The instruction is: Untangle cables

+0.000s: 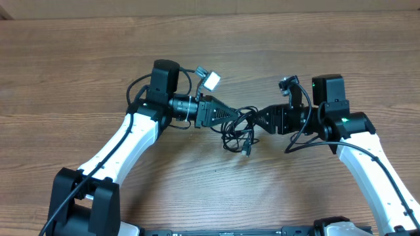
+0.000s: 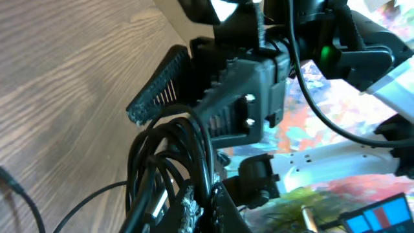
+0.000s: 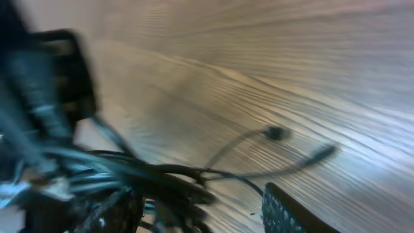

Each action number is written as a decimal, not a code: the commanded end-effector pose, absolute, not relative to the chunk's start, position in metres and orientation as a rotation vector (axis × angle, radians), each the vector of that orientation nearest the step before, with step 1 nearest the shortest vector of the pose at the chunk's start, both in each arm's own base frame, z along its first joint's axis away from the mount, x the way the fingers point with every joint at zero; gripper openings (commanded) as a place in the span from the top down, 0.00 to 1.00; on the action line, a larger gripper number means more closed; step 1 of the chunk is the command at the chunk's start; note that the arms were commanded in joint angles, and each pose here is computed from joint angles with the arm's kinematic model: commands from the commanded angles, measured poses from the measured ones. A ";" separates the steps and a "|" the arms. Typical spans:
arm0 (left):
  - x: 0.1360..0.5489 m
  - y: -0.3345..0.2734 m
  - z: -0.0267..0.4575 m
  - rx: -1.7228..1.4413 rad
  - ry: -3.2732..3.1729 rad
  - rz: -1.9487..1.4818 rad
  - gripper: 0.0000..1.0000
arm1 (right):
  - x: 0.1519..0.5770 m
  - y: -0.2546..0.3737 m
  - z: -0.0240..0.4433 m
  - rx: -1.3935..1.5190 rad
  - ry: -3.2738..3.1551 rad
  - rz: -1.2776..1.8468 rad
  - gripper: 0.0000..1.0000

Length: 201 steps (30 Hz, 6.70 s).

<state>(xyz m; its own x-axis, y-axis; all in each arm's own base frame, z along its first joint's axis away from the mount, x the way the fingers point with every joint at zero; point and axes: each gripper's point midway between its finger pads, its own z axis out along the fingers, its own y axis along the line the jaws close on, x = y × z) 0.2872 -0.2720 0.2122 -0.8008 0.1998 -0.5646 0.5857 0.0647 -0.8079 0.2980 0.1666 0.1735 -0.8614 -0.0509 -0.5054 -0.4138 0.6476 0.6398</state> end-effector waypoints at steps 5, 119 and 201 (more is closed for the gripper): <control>0.277 -0.272 0.235 0.811 2.004 -1.891 0.96 | 0.286 0.190 0.209 -0.563 2.217 1.324 0.55; 0.290 -0.267 0.170 0.819 2.027 -1.857 0.55 | 0.283 0.086 0.110 0.414 2.806 0.426 0.70; 0.317 -0.246 0.209 0.884 2.196 -0.783 0.94 | 0.277 0.146 0.144 0.001 2.735 0.905 0.64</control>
<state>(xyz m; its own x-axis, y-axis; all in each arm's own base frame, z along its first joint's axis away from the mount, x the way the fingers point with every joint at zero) 0.3263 -0.2418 0.2040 -0.5618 0.3757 -0.7370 0.7384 0.6294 -0.2421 0.2695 0.1375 0.1259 -0.9742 0.1463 -0.1718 0.0255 0.8279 0.5603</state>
